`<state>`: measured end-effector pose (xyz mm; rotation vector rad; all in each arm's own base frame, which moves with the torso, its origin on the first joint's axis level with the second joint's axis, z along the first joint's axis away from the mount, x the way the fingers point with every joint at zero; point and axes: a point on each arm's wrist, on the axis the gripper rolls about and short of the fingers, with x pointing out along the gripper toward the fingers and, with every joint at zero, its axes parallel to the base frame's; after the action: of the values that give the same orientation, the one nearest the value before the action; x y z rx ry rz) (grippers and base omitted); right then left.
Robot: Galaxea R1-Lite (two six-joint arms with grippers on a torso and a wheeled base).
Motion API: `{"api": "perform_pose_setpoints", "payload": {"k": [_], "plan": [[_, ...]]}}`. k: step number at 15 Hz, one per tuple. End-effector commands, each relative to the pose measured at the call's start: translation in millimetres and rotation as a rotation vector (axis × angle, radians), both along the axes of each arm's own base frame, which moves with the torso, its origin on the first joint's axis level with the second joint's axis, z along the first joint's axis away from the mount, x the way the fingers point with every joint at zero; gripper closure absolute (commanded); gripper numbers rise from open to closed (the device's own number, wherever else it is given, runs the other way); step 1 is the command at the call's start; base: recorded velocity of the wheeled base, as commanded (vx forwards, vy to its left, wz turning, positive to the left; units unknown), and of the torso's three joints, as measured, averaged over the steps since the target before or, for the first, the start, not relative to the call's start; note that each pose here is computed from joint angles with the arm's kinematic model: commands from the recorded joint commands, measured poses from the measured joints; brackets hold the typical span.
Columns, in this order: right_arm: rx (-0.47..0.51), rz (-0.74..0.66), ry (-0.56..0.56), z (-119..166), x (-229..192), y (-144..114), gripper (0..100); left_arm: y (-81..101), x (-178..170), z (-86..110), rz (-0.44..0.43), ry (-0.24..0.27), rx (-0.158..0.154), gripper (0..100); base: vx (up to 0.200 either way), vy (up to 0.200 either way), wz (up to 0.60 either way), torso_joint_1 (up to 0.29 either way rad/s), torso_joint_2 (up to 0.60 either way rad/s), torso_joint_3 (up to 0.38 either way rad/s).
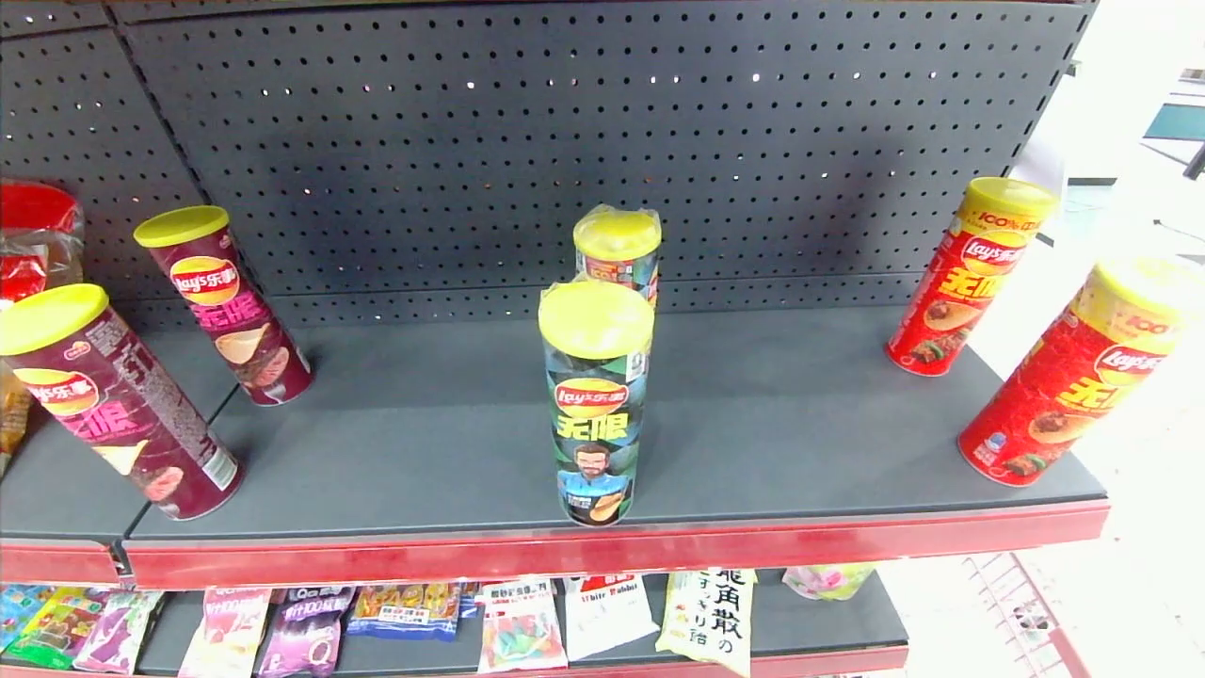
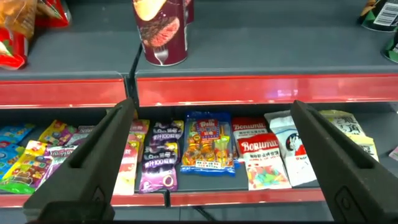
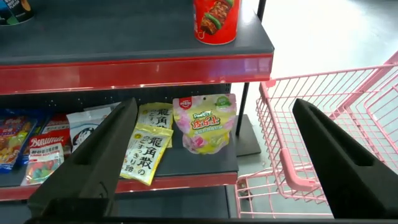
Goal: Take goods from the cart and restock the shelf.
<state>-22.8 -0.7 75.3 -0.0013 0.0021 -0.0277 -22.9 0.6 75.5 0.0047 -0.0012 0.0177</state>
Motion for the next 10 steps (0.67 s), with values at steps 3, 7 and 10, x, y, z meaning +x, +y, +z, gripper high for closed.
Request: {"api": "perform_pose_setpoints", "payload": {"k": [3, 7, 10], "plan": [[0.001, 0.0, -0.001, 0.0, 0.0, 0.0, 0, 0.0, 0.1, 0.0, 0.001, 0.001, 0.0, 0, 0.0, 0.0, 0.0, 0.0, 0.0, 0.0], [0.003, 0.0, -0.001, 0.0, 0.0, 0.0, 0, 0.0, 0.1, 0.0, 0.001, 0.001, 0.0, 0, 0.0, 0.0, 0.0, 0.0, 0.0, 0.0], [0.003, 0.0, -0.001, 0.0, 0.0, 0.0, 0, 0.0, 0.1, 0.0, 0.001, 0.001, 0.0, 0, 0.0, 0.0, 0.0, 0.0, 0.0, 0.0]]}}
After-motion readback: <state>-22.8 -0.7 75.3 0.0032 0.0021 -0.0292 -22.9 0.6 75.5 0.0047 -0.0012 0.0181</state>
